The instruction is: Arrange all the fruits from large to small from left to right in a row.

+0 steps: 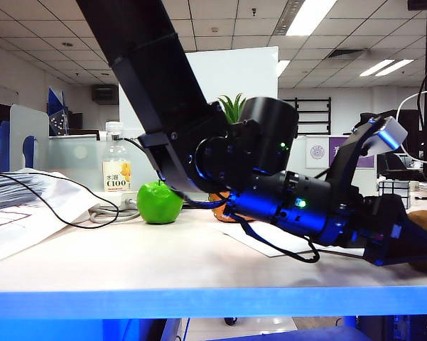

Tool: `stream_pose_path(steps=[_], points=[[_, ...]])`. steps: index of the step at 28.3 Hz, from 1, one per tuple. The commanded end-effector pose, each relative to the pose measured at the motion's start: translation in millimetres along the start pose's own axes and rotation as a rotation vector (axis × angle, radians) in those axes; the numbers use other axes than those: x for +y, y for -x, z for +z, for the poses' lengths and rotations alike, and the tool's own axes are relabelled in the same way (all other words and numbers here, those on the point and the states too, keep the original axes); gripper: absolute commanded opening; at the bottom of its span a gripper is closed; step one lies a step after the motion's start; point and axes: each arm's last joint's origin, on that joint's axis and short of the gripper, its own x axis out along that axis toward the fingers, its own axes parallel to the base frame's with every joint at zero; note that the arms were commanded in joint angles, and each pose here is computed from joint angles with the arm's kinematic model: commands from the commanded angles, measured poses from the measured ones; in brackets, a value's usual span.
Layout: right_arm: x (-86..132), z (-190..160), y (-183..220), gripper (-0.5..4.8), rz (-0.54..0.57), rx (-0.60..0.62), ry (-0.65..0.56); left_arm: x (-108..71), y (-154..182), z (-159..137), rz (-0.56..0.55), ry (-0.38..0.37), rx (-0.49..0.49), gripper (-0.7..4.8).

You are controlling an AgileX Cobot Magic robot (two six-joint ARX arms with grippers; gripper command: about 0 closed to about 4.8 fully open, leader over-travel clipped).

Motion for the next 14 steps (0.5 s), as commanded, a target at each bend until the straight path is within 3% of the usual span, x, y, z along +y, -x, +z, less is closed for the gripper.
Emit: stream_pose_path(steps=[1,2,4,5,8,11,14], points=[[-0.3,3.1,0.3,-0.01,-0.002,-0.020,-0.001,0.5,0.1,-0.6,0.020,-0.008,0.016,-0.05],[-0.3,3.0,0.3,-0.01,-0.002,-0.019,-0.001,0.5,0.1,-0.6,0.019,-0.008,0.016,-0.03],[-0.3,3.0,0.3,-0.01,-0.002,-0.019,-0.001,0.3,0.0,-0.5,0.017,-0.009,0.015,0.64],[-0.3,3.0,0.3,-0.01,-0.003,-0.019,-0.001,0.5,0.1,-0.5,0.019,-0.009,0.015,1.44],[-0.3,3.0,0.3,-0.01,-0.002,-0.019,-0.001,0.2,0.0,-0.5,0.016,-0.008,0.015,1.98],[-0.3,3.0,0.3,-0.01,-0.002,-0.019,-0.001,0.4,0.0,-0.1,0.020,0.000,0.013,3.38],[-0.3,3.0,0.3,-0.01,-0.002,-0.019,-0.001,0.3,0.1,0.2,0.017,0.004,0.011,3.62]])
